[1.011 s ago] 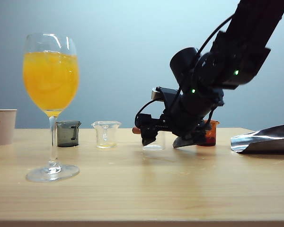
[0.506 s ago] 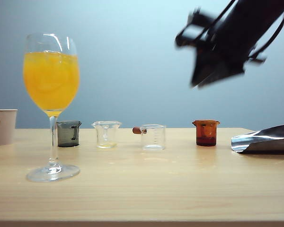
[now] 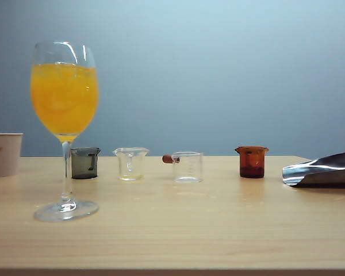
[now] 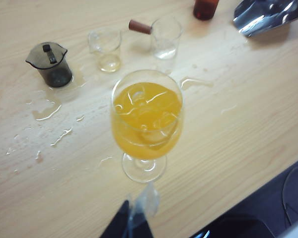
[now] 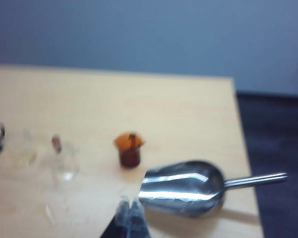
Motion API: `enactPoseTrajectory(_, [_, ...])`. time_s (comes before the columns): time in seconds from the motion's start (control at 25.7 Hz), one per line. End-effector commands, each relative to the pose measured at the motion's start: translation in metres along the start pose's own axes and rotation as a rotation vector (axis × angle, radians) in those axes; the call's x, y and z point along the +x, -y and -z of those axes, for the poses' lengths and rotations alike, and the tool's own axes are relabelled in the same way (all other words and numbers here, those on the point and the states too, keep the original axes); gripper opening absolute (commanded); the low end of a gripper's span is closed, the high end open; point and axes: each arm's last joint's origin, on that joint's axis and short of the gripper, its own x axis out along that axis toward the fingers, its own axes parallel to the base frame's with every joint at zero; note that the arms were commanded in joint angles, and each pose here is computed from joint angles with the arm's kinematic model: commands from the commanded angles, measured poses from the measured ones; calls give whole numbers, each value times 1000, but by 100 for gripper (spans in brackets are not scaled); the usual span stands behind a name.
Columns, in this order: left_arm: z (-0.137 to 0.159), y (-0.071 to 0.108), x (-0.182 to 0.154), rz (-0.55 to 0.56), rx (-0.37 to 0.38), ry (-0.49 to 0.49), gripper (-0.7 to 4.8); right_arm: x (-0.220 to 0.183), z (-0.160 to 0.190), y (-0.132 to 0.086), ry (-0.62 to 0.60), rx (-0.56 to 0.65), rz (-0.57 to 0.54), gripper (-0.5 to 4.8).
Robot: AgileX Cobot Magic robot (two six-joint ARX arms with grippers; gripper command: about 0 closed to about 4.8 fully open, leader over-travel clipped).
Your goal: Pick up the third measuring cup from the left, pour the pineapple juice inside into the goblet, and finally put the measuring cup back in its original place.
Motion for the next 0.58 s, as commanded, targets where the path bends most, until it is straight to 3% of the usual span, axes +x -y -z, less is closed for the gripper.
enactPoseTrajectory(0.04, [4,-7,-17,-89,-56,69,-4,-26,22,5,71,38,34,-2])
enactPoseTrajectory(0.19, [18,-10,-45,-252,-119,171,-4,-26,60,7,85,128,32,-1])
enactPoseTrajectory(0.47, [54,-7,-40,-323,-142,232,-4,45,123,5,186,128,39,-1])
enactPoseTrajectory(0.54, [64,-7,-33,-318,-145,216,-4,52,136,6,173,131,88,1])
enactPoseTrajectory(0.58, [70,-7,-28,-316,-147,203,-5,54,143,8,157,130,152,30])
